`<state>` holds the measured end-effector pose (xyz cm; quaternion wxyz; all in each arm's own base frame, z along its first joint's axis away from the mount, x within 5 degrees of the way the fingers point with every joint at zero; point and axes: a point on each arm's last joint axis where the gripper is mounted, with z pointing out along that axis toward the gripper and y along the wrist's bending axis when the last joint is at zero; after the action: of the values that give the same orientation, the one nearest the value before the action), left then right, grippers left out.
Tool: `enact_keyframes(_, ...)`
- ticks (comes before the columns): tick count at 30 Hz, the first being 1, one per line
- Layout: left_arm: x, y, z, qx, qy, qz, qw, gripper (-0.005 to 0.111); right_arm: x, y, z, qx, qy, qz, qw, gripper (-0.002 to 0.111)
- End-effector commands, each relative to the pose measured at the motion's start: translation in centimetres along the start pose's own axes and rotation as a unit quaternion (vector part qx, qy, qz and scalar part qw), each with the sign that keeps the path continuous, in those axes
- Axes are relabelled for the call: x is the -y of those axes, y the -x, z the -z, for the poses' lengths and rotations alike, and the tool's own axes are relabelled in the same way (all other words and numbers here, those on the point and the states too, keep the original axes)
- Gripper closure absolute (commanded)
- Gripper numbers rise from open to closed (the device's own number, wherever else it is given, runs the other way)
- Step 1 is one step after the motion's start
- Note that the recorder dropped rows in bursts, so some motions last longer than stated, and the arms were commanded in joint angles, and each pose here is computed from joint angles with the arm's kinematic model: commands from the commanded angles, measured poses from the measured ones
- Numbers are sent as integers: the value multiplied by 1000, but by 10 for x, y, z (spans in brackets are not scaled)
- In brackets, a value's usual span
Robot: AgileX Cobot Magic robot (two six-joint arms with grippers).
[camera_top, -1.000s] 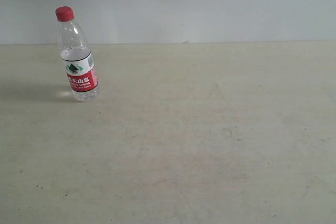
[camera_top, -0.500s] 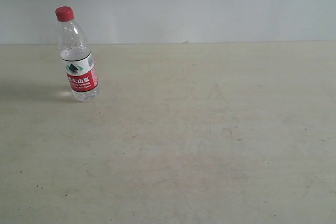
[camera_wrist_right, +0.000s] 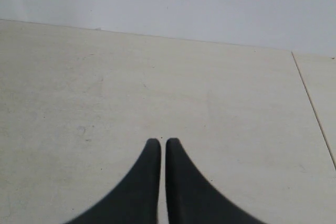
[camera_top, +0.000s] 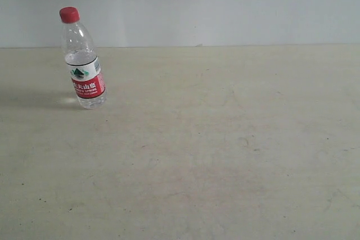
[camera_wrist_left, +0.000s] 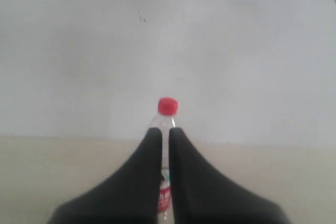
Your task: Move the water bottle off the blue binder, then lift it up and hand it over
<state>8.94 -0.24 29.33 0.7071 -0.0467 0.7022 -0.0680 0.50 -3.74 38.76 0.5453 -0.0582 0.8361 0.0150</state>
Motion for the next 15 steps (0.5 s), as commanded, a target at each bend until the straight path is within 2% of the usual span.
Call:
enact_keyframes(1, -9, 11, 18, 60, 43, 9, 997, 102, 1, 0, 0, 3, -3, 2, 1000, 108)
enact_keyframes(2, -14, 13, 20, 71, 76, 7, 995, 102, 1, 0, 0, 3, -3, 2, 1000, 108)
enact_keyframes(3, -13, 14, 22, 81, 78, 3, 994, 102, 1, 0, 0, 3, -3, 2, 1000, 108)
enact_keyframes(8, 5, 28, 39, 150, 29, -18, 988, 102, 1, 0, 0, 3, -3, 2, 1000, 108)
enact_keyframes(13, 15, 30, 39, 151, -20, -24, 988, 102, 1, 0, 0, 3, -3, 1, 1000, 108)
enact_keyframes(15, 18, 30, 40, 149, -40, -2, 988, 102, 1, 0, 0, 3, -3, 1, 1000, 108)
